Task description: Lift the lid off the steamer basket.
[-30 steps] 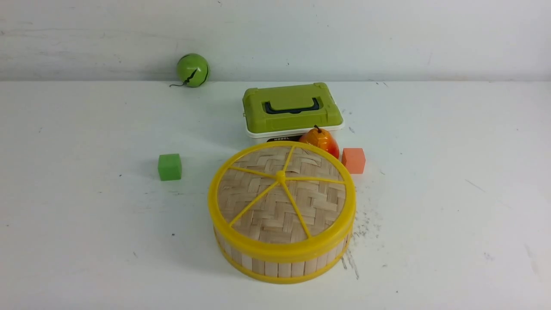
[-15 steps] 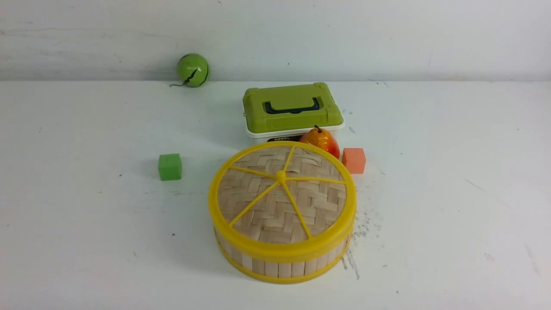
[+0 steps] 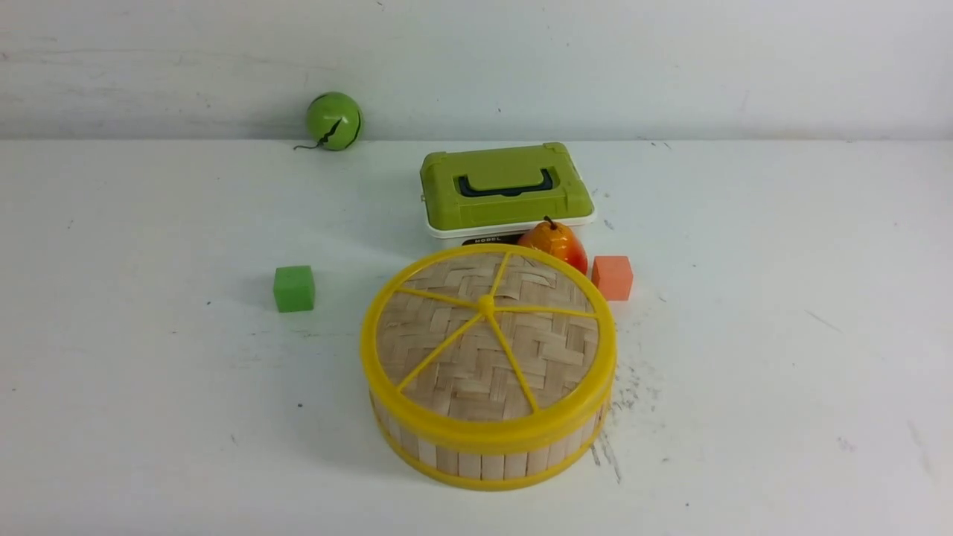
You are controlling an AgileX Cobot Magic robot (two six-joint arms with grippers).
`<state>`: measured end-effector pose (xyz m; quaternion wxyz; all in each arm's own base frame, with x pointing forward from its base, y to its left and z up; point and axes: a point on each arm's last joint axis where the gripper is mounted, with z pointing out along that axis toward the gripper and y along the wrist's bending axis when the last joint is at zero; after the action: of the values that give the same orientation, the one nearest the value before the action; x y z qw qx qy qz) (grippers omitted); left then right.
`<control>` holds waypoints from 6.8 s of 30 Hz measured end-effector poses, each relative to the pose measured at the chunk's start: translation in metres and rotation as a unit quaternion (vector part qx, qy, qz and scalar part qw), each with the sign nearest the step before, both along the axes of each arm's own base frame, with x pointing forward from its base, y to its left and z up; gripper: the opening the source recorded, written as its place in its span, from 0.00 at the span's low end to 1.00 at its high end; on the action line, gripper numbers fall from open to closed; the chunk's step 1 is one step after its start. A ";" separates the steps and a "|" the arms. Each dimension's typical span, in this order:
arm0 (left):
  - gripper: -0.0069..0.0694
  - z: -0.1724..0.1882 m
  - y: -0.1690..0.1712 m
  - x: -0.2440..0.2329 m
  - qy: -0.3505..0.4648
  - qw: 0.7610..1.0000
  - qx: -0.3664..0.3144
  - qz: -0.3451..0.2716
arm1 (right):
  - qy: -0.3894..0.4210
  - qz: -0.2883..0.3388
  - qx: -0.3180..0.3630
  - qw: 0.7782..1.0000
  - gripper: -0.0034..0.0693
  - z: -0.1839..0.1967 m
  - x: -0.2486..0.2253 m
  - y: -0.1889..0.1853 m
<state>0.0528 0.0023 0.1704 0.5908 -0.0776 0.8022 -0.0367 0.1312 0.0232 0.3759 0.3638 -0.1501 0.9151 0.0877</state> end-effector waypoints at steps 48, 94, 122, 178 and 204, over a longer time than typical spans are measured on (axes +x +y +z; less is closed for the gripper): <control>0.40 0.000 0.000 0.000 0.000 1.000 0.000 0.000 | 0.166 0.208 -0.123 0.956 0.31 -0.111 0.255 0.264; 0.40 0.000 0.000 0.000 0.000 1.000 0.000 0.000 | 0.234 -0.063 -0.052 0.969 0.21 -0.178 0.241 0.026; 0.40 0.000 0.000 0.000 0.000 1.000 0.000 0.000 | -0.240 -0.052 0.110 0.963 0.02 -0.004 -0.021 0.007; 0.40 0.000 0.000 0.000 0.001 1.000 0.000 0.000 | -0.236 -0.212 0.074 0.946 0.03 -0.203 -0.079 -0.023; 0.40 0.000 0.000 0.000 0.000 1.000 0.000 0.000 | -0.235 -0.212 0.075 0.946 0.03 -0.203 -0.079 -0.023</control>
<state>0.0528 0.0023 0.1704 0.5908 -0.0776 0.8023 -0.0367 0.0522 -0.0001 0.1727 0.5889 0.0588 0.8051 0.0388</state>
